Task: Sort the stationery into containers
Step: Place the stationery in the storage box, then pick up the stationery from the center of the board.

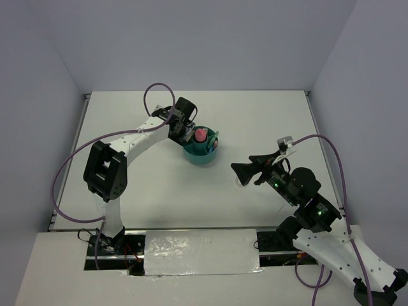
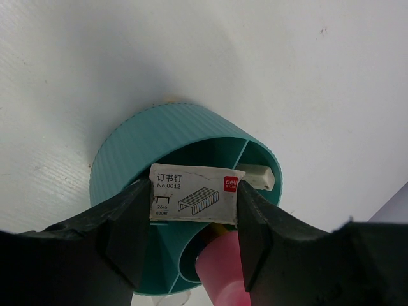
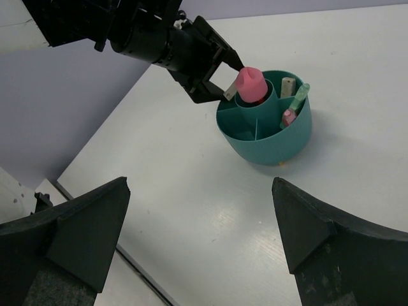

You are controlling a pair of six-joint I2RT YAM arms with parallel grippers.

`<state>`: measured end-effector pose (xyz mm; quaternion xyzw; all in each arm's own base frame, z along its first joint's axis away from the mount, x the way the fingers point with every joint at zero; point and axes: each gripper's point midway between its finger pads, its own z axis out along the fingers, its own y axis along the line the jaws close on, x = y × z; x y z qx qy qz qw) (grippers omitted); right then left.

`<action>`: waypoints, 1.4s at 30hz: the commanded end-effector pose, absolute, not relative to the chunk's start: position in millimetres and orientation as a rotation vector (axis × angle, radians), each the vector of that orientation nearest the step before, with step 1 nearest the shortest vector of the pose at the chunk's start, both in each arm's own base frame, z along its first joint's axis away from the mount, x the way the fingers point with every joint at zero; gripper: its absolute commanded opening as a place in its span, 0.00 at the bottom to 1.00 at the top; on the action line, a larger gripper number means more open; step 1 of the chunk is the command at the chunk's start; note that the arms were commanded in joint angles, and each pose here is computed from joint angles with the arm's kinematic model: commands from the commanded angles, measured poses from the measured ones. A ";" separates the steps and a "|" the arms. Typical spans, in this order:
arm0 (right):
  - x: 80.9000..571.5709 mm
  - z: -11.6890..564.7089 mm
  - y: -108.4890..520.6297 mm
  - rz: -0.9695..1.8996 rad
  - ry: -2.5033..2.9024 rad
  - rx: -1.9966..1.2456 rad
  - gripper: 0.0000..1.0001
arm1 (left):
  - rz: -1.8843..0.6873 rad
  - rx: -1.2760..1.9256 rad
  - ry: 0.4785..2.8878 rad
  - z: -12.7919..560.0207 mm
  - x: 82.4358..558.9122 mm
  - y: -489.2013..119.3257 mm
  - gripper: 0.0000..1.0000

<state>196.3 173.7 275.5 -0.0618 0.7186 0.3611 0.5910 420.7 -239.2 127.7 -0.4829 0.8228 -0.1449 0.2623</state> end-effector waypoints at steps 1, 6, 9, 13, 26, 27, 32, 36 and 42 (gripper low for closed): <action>197.6 282.8 173.5 0.836 1.649 -0.150 1.00 | -0.434 -1.276 2.230 136.2 422.7 -243.3 0.53; 198.2 282.4 173.3 0.833 1.650 -0.148 1.00 | -0.456 -1.257 2.227 146.4 425.4 -245.9 0.59; 198.8 281.3 173.6 0.832 1.653 -0.146 1.00 | -0.452 -1.259 2.227 148.1 423.7 -244.5 0.65; 199.5 279.9 174.9 0.832 1.660 -0.149 1.00 | -0.469 -1.255 2.218 156.3 422.0 -243.8 0.75; 210.2 261.9 177.5 0.784 1.716 -0.142 1.00 | -0.567 -1.192 2.167 192.1 427.4 -244.2 0.83; 218.2 249.7 175.1 0.738 1.761 -0.111 1.00 | -0.580 -1.171 2.155 201.5 427.1 -243.2 0.83; 239.8 192.4 161.6 0.542 1.959 0.000 1.00 | -0.605 -1.061 2.085 246.4 423.4 -232.0 0.94; 252.2 150.7 149.2 0.448 2.092 0.054 1.00 | -0.572 -0.925 2.063 265.9 408.5 -215.6 0.95; 265.6 93.0 117.4 0.413 2.242 0.164 0.72 | -0.360 -0.515 2.202 232.4 347.0 -201.8 0.99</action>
